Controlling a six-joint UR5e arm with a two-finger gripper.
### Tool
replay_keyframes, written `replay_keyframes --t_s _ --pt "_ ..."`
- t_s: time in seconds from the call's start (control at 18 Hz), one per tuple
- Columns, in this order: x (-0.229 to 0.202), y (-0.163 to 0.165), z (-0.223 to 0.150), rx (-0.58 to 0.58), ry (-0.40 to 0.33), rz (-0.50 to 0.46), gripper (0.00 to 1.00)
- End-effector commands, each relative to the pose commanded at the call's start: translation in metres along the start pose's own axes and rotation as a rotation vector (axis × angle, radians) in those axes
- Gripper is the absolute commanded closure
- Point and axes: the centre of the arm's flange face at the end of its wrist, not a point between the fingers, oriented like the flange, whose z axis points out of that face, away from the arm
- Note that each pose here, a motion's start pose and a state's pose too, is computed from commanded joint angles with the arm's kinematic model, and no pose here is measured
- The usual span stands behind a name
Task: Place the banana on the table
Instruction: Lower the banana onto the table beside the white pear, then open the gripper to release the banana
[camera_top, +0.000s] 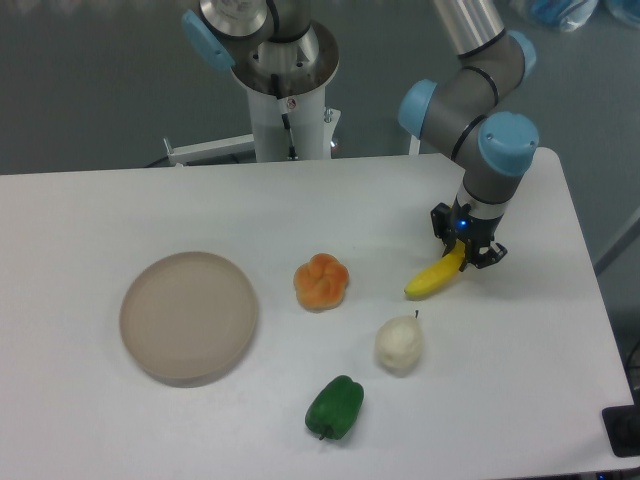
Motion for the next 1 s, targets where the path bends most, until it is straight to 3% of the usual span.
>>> replay_keyframes --t_s 0.39,0.56,0.89,1.0 --pt "0.0 0.0 0.0 0.0 0.0 0.002 0.69" --pt "-0.003 0.0 -0.002 0.0 -0.006 0.0 0.51" --pt "-0.01 0.0 -0.014 0.001 -0.034 -0.001 0.27" --pt "-0.015 -0.005 -0.027 0.005 -0.061 0.005 0.11"
